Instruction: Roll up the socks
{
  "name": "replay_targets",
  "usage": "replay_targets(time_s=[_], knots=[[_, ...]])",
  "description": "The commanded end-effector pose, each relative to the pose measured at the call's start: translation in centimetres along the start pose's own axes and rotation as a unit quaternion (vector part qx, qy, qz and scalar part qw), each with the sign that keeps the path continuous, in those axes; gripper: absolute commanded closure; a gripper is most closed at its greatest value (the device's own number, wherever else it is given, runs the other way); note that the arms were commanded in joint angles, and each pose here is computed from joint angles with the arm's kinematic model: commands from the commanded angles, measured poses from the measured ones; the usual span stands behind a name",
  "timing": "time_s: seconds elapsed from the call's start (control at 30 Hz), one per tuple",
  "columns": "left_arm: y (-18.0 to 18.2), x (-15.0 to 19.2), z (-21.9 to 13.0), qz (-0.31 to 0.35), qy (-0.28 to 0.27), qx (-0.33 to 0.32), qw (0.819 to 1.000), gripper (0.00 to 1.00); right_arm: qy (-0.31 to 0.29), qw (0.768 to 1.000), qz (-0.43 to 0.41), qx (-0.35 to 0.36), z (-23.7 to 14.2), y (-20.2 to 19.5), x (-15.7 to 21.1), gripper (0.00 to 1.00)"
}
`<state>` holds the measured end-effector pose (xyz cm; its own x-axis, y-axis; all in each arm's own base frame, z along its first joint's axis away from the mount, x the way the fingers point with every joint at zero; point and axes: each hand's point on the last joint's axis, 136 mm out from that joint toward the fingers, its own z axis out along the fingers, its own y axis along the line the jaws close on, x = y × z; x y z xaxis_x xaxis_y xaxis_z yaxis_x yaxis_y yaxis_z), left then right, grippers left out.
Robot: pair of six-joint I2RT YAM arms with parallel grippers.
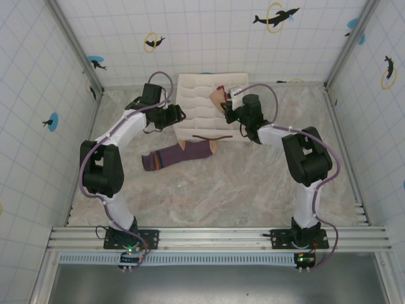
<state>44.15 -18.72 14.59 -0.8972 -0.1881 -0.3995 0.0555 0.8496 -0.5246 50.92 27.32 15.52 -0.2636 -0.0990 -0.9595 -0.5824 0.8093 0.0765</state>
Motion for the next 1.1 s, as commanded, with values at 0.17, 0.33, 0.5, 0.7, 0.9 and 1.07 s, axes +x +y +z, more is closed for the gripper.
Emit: replay_targets(time_s=[0.17, 0.33, 0.5, 0.7, 0.9, 1.07], knots=[[-7.2, -2.1, -1.5, -0.04, -0.021, 0.134, 0.99, 0.15, -0.082, 0.996, 0.002, -0.022, -1.6, 0.3, -0.4, 1.0], [-10.7, -2.9, -0.5, -0.054, -0.034, 0.169, 0.983, 0.1, -0.096, 0.995, 0.0, -0.015, -2.3, 0.3, 0.4, 1.0], [-13.0, -3.8, 1.4, -0.061, -0.055, 0.18, 0.98, 0.04, -0.102, 0.995, -0.014, -0.013, -2.3, 0.9, 0.8, 1.0], [-16.3, -3.7, 4.7, -0.049, -0.052, 0.19, 0.979, 0.03, -0.107, 0.994, -0.027, -0.007, -2.3, 1.2, 1.4, 1.0], [-18.0, -4.1, 7.2, -0.055, -0.053, 0.187, 0.979, 0.03, -0.107, 0.993, -0.041, -0.001, -2.4, 1.6, 2.4, 1.0], [-16.8, -3.7, 8.8, -0.055, -0.05, 0.153, 0.985, 0.03, -0.115, 0.992, -0.045, 0.004, -2.9, 1.6, 2.3, 1.0]])
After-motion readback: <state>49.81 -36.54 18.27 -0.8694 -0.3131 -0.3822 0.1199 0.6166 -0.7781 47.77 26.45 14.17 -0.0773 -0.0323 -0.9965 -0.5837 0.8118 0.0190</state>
